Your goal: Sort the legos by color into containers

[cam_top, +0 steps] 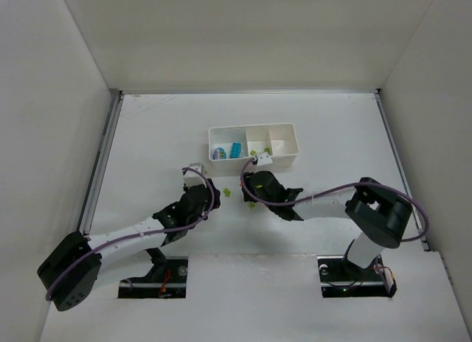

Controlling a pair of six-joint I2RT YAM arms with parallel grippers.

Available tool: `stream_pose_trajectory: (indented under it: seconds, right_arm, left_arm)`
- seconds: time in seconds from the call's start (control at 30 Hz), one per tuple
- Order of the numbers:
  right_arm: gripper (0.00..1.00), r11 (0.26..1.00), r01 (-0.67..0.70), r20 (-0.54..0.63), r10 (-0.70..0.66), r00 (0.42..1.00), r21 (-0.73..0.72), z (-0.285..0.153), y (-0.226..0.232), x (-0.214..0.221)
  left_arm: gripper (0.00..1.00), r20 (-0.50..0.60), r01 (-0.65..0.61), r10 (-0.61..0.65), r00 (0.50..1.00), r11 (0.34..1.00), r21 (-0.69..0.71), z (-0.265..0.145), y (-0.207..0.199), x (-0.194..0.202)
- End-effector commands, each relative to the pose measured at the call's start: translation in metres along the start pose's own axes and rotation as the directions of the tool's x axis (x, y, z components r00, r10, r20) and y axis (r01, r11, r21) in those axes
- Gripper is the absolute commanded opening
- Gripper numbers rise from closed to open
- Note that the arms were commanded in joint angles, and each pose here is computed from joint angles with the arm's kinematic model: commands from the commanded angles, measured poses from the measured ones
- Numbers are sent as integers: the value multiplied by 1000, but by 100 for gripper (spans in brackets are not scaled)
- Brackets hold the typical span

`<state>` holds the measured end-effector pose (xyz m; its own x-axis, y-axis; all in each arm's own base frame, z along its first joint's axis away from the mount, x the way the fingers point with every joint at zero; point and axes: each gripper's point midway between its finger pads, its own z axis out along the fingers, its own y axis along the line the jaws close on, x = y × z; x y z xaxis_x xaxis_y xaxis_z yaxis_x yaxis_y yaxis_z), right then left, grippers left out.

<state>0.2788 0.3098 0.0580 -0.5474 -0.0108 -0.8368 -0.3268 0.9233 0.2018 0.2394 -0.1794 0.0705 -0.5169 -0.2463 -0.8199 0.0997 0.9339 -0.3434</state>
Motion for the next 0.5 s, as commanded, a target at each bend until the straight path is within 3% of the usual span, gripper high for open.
stream_pose_trajectory:
  seconds: [0.0, 0.47]
  right_arm:
    - [55, 1000, -11, 27, 11, 1000, -22, 13, 16, -11]
    - [51, 998, 54, -10, -53, 999, 26, 47, 6, -2]
  left_arm:
    - [36, 17, 38, -39, 999, 999, 16, -2, -2, -1]
    - [37, -15, 51, -50, 999, 998, 31, 0, -3, 14]
